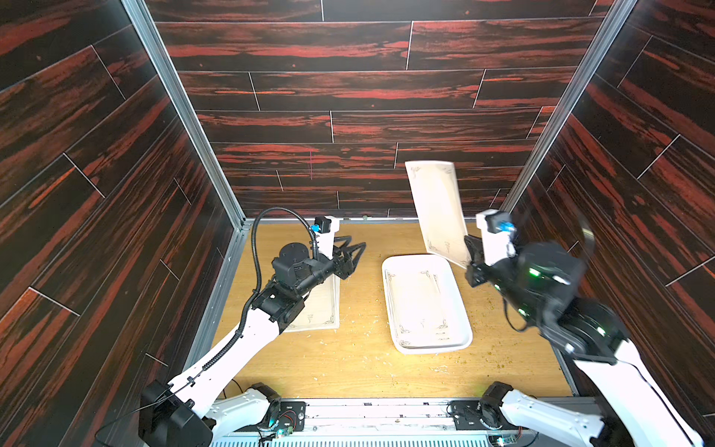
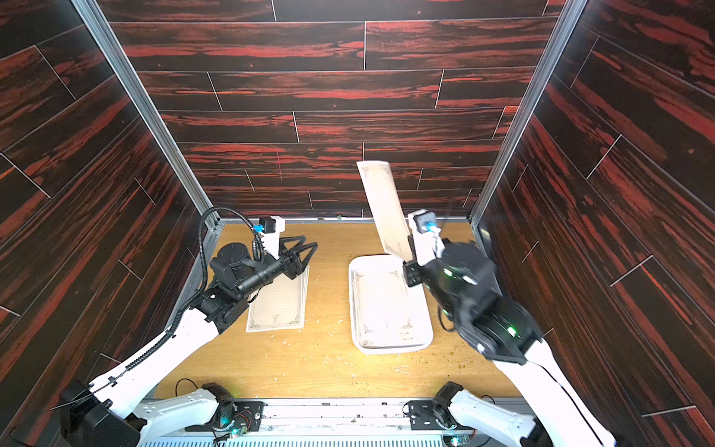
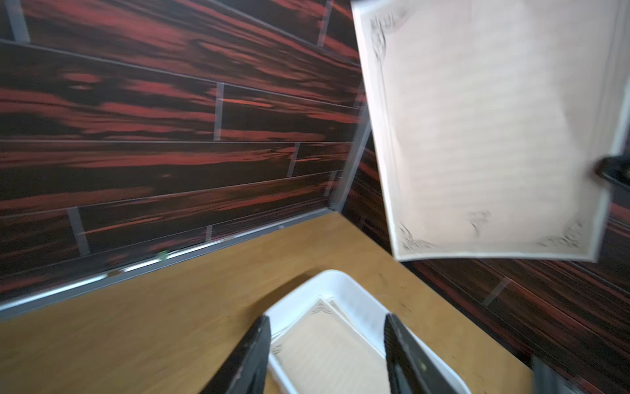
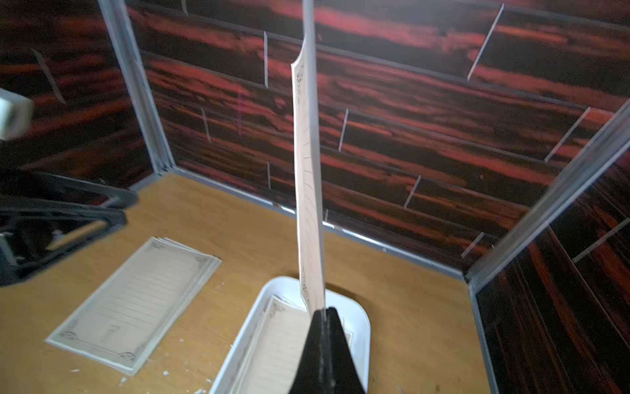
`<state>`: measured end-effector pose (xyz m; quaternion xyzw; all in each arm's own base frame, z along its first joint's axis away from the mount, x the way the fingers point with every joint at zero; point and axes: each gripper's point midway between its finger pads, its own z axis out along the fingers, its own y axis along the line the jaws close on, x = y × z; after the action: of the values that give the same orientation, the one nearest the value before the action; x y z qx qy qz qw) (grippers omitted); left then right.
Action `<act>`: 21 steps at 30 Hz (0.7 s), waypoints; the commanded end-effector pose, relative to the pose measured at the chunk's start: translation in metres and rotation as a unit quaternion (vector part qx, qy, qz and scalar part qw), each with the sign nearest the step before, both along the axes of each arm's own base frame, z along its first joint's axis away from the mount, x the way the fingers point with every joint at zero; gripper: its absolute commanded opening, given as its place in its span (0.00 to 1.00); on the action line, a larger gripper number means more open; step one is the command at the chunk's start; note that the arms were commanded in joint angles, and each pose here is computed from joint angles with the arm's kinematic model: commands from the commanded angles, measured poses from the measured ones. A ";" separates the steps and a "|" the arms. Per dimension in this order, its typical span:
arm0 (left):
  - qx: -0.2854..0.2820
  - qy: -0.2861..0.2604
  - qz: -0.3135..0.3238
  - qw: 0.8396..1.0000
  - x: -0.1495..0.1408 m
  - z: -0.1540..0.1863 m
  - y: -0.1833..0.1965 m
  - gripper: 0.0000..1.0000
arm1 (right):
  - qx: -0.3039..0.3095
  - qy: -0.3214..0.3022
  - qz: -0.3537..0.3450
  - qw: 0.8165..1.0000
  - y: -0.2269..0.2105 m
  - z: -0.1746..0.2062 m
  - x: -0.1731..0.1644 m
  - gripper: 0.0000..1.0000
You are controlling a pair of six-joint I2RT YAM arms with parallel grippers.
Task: Take out the stationery paper from the storage box
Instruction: Pick up the stationery paper from the storage box.
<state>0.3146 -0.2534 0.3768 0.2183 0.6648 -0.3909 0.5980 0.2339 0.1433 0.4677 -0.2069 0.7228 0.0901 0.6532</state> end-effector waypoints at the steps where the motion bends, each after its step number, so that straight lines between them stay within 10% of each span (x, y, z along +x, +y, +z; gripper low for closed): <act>1: -0.034 -0.048 -0.126 0.990 -0.036 0.028 -0.024 0.56 | 0.022 -0.075 0.115 0.990 0.023 0.028 -0.031 0.00; 13: -0.092 -0.076 -0.229 0.966 -0.056 0.074 -0.040 0.54 | 0.038 -0.085 0.221 0.971 0.035 0.037 -0.072 0.00; 21: -0.139 -0.148 -0.260 0.944 -0.099 0.111 -0.020 0.34 | 0.085 -0.076 0.253 0.961 0.040 0.043 -0.084 0.00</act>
<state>0.2545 -0.2889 0.4517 0.3247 0.5045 -0.5694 0.5619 0.1608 0.1817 0.4984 -0.3390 0.6036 0.2607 0.6729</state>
